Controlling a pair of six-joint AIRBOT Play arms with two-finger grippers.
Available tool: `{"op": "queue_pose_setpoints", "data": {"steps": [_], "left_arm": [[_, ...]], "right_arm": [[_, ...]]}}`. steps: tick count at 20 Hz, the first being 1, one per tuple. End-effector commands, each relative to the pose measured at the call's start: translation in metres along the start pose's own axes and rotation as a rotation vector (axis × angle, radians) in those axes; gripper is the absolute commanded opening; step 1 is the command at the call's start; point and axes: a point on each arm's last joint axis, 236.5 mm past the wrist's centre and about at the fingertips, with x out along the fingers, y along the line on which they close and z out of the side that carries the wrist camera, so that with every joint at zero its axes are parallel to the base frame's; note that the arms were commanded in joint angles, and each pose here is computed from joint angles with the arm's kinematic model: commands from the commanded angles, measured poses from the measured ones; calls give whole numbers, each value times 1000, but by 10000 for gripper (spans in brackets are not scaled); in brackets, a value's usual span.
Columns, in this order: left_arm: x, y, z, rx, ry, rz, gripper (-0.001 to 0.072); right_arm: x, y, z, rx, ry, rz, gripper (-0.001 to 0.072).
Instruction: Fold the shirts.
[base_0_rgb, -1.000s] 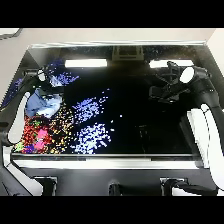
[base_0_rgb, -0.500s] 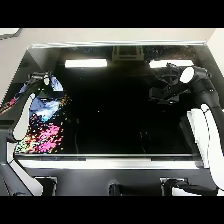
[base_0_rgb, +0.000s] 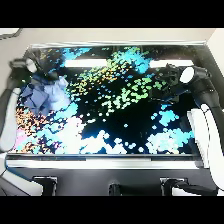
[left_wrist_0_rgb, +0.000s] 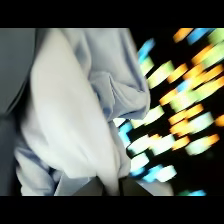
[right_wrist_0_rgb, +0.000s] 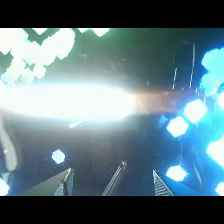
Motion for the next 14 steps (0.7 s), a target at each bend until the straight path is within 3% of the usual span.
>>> {"op": "queue_pose_setpoints", "data": {"steps": [1, 7, 11, 14], "left_arm": [[-129, -52, 55, 35, -307, -141, 28], [-306, -157, 34, 183, -573, -413, 28], [-336, -228, -14, 307, -540, -564, 28], [-319, -260, -49, 379, -448, -595, 28]], "right_arm": [[-2, 0, -9, -13, 34, -4, 605], [-28, -4, -21, -37, 37, -39, 605], [-74, -20, -16, -75, -82, -141, 606], [-111, -24, -21, -91, -152, -182, 606]]}}
